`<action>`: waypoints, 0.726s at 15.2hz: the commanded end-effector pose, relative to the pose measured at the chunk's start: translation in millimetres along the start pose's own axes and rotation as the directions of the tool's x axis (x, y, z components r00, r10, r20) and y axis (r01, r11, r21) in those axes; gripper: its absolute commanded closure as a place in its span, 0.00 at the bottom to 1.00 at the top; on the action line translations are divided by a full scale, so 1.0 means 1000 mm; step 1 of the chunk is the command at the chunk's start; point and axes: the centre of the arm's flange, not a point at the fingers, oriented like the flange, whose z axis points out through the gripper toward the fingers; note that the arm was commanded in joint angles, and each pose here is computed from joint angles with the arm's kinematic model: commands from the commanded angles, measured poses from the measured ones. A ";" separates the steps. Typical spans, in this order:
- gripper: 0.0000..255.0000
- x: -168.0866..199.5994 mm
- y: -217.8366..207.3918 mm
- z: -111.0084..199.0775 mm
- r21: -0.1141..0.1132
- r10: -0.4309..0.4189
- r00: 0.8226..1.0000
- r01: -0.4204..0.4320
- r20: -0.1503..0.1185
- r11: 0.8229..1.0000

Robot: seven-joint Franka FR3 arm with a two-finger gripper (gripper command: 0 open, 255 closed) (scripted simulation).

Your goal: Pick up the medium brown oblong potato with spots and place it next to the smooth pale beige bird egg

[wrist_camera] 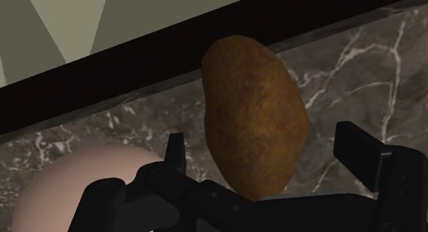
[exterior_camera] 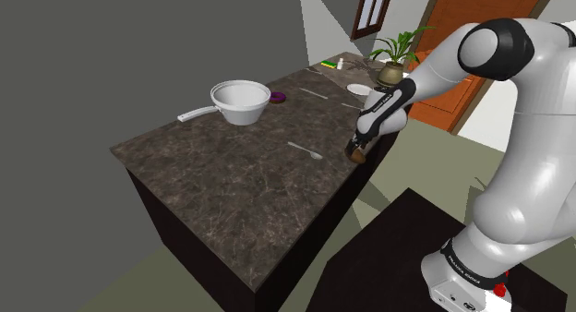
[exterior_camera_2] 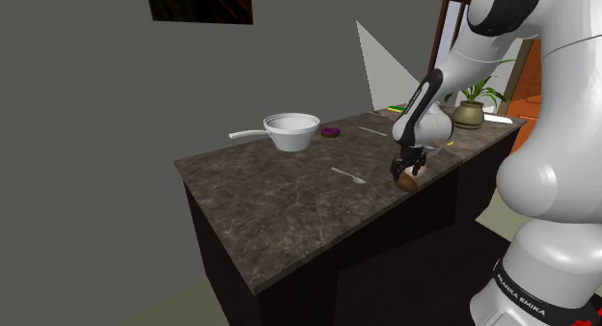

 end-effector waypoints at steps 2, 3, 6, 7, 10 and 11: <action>0.00 0.000 0.000 -0.033 0.000 0.000 1.000 0.000 0.000 1.000; 0.00 0.000 0.000 -0.044 0.000 0.000 1.000 0.000 0.000 1.000; 0.00 0.000 0.000 -0.043 0.000 0.000 1.000 0.000 0.000 1.000; 0.00 0.000 0.000 -0.044 0.000 0.000 1.000 0.000 0.000 1.000; 0.00 0.000 0.000 -0.044 0.000 0.000 1.000 0.000 0.000 1.000; 0.00 0.000 0.000 -0.044 0.000 0.000 1.000 0.000 0.000 1.000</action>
